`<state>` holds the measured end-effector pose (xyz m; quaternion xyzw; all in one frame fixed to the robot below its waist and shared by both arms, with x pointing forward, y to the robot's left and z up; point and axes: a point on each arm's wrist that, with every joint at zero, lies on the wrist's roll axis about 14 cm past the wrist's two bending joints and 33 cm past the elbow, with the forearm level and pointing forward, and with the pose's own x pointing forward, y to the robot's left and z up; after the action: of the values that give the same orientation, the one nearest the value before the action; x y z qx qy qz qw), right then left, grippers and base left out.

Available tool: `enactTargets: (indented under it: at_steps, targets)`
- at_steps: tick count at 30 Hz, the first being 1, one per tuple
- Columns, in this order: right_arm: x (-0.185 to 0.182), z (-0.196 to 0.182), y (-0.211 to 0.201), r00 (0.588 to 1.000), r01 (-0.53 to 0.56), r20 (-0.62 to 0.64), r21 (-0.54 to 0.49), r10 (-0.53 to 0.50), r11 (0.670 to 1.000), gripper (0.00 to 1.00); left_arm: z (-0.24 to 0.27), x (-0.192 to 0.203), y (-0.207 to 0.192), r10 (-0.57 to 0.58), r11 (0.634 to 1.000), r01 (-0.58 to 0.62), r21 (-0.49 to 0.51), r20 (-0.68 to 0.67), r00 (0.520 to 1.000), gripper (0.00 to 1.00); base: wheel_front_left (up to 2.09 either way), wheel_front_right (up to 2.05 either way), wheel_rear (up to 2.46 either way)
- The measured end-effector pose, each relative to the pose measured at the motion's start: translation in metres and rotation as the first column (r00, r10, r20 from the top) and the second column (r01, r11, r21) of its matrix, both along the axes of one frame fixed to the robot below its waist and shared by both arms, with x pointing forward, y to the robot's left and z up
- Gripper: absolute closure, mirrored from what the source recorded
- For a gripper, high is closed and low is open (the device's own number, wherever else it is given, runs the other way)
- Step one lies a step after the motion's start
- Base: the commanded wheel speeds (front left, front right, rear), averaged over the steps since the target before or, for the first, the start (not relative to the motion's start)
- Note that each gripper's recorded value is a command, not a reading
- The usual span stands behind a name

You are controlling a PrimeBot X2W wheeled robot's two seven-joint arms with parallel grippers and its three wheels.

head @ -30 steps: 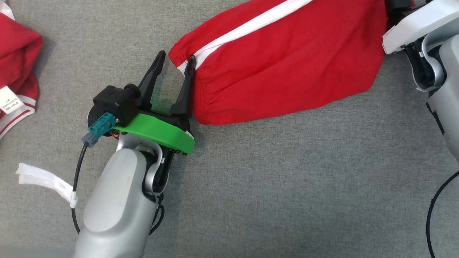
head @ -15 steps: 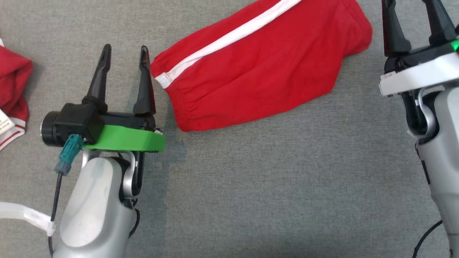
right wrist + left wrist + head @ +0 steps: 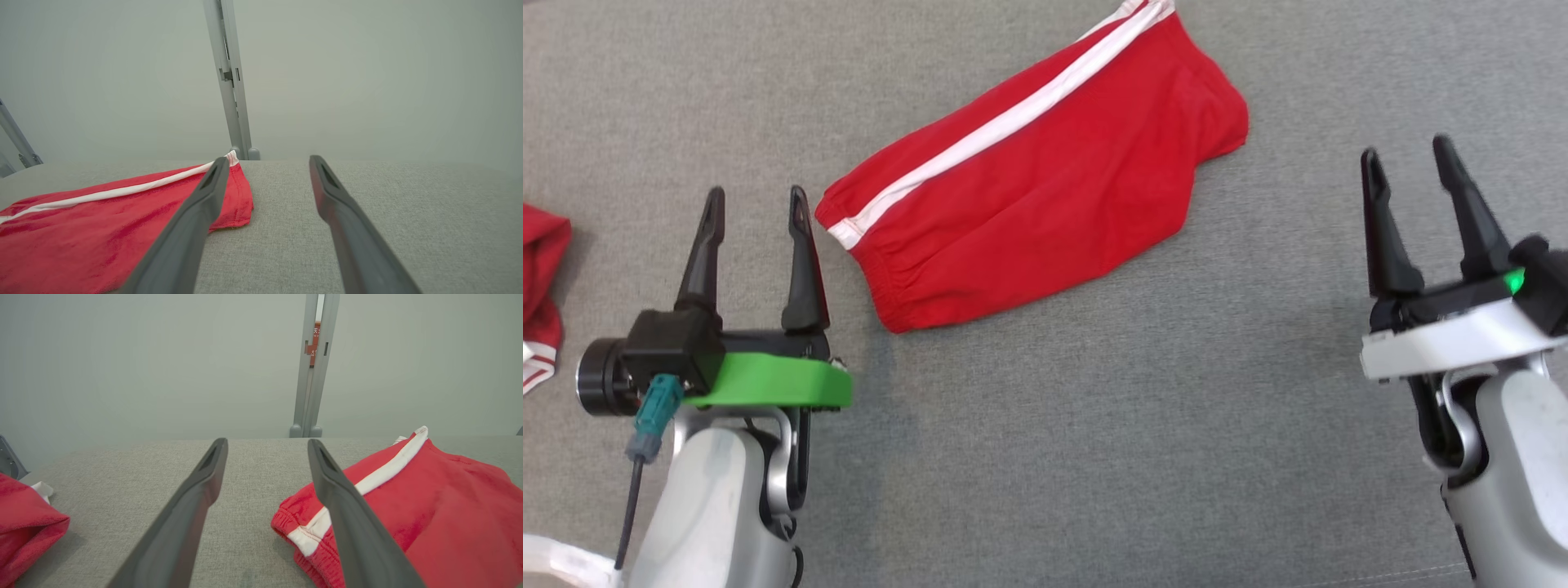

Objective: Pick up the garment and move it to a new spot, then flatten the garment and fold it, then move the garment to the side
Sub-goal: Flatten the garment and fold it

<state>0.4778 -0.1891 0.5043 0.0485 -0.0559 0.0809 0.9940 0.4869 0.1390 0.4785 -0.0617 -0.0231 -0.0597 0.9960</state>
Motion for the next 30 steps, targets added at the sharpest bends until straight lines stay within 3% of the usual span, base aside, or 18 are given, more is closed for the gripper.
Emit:
enactTargets:
  at_steps: [11, 30]
  targets:
    - [-0.046, 0.013, -0.009, 0.999, 0.044, -0.003, 0.007, -0.044, 0.999, 0.00, -0.001, -0.028, -0.010, -0.024, 1.000, 0.024, 0.007, -0.026, 0.999, 0.00, 0.00, 0.00, 0.00]
    - [-0.044, 0.020, -0.011, 0.999, 0.045, 0.003, -0.007, -0.045, 0.999, 0.00, 0.000, -0.029, -0.009, -0.014, 1.000, 0.014, 0.005, -0.024, 1.000, 0.00, 0.00, 0.00, 0.00]
